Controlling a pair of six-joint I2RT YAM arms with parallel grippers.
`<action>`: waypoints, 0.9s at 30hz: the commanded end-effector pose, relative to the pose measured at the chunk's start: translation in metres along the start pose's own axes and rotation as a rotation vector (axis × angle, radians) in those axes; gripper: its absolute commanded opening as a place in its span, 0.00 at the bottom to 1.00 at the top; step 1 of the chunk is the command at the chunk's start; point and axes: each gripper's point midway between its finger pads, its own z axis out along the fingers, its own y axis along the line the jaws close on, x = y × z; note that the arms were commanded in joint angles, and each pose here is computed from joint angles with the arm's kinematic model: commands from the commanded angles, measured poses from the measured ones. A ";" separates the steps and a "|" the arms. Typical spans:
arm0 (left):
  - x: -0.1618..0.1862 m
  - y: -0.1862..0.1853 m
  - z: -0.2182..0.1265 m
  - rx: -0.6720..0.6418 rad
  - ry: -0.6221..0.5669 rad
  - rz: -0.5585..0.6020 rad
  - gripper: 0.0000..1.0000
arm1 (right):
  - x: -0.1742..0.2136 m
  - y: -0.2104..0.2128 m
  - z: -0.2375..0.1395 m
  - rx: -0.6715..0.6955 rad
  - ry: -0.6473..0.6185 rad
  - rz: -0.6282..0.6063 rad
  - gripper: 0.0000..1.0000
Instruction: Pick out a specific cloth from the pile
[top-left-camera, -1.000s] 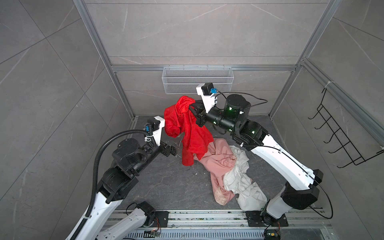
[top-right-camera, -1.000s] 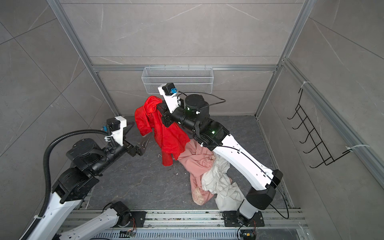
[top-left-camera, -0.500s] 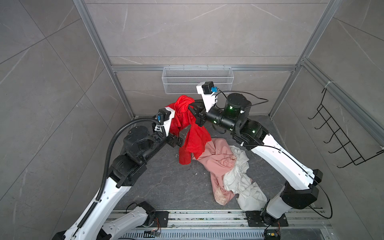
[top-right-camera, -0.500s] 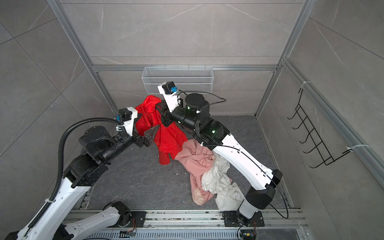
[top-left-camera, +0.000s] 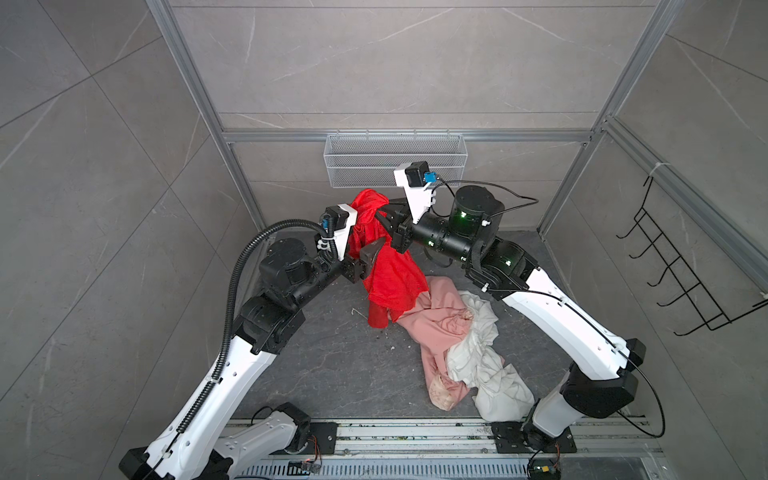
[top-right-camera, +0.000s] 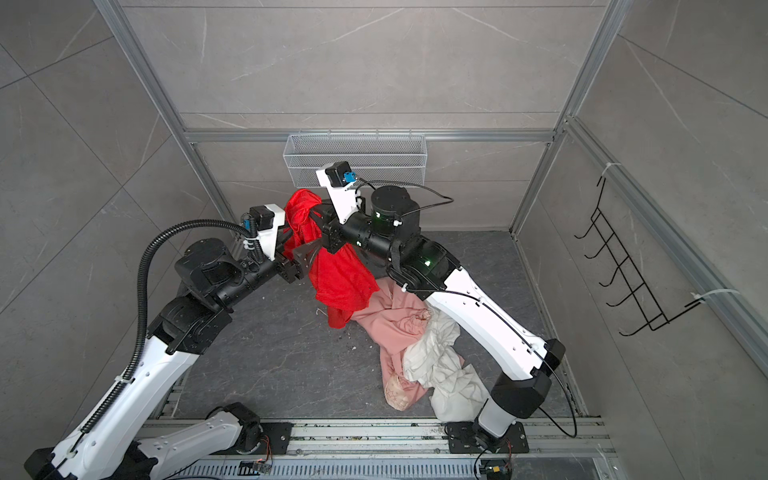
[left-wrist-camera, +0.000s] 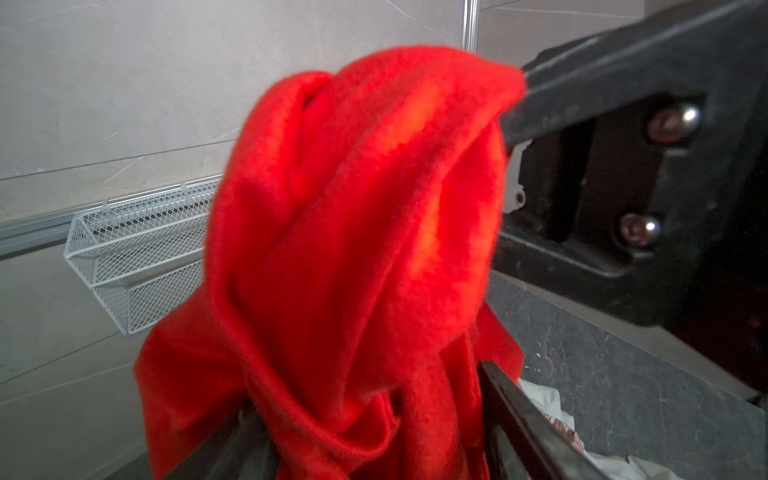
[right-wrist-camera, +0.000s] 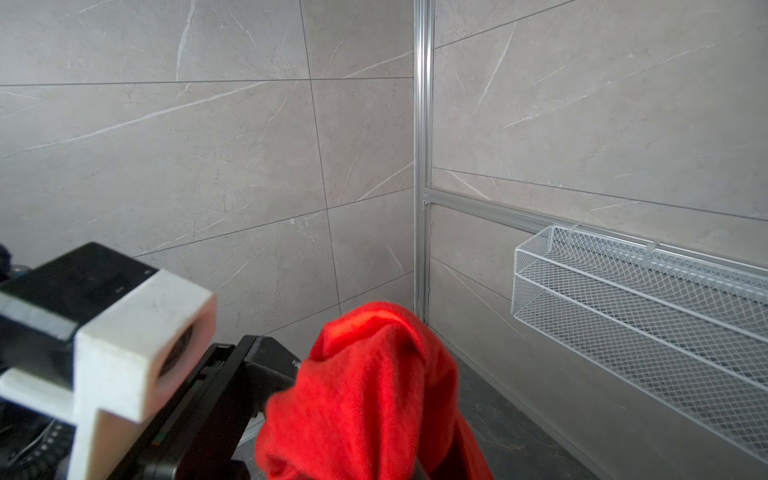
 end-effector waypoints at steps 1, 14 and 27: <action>-0.018 -0.008 0.000 0.056 -0.079 -0.020 0.60 | -0.028 0.004 -0.007 -0.017 -0.084 0.000 0.00; -0.020 -0.012 0.000 0.083 -0.102 -0.051 0.16 | -0.025 0.003 -0.006 -0.010 -0.082 0.006 0.00; -0.022 0.003 -0.005 -0.006 -0.108 -0.074 0.00 | -0.021 -0.002 -0.008 0.021 -0.075 0.009 0.27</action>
